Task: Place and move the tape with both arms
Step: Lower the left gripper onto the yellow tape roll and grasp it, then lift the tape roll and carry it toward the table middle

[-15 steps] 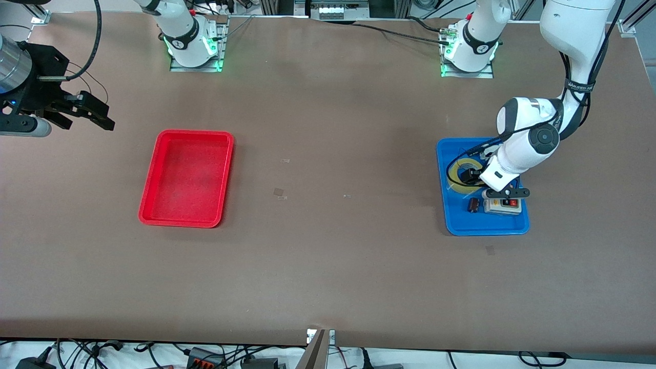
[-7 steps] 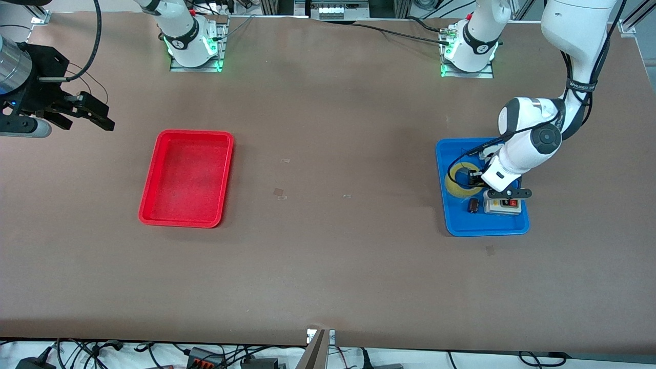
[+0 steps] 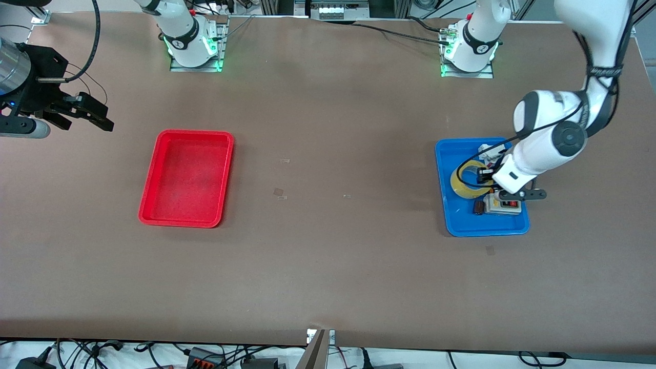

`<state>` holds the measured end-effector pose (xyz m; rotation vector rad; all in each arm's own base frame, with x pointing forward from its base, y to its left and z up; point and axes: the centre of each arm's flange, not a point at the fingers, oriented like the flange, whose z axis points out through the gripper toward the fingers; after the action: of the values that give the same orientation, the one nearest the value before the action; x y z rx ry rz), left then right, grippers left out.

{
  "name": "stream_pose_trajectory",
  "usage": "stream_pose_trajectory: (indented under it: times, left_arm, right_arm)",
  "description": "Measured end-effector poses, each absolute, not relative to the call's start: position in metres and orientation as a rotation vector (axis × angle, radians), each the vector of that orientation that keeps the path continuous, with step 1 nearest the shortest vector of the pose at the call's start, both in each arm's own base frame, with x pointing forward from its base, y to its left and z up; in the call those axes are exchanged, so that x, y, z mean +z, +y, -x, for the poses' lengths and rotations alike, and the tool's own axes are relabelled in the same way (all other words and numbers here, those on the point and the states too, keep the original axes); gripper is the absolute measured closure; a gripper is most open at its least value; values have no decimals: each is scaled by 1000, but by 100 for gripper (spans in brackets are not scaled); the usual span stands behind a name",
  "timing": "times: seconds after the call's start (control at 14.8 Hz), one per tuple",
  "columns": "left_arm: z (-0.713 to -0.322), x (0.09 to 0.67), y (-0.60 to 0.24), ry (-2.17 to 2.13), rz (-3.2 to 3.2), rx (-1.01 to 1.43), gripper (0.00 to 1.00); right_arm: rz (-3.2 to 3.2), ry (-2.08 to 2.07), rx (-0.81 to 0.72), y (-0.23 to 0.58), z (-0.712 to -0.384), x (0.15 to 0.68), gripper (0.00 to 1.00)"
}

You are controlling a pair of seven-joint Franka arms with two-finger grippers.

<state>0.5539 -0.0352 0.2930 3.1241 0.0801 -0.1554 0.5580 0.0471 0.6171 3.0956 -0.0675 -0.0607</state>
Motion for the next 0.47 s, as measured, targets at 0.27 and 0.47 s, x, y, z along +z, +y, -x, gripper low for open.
stream_pose_trajectory:
  times: [0.27,0.47]
  left_arm:
    - [-547,342,-57,72,-3122,-114,74]
    - [-534,348,-127,71,-3117,-110,74]
  right_arm:
    - [-3096,-70,-58,46,-558,617,1]
    - [-3096,-72,-57,45,-559,617,1]
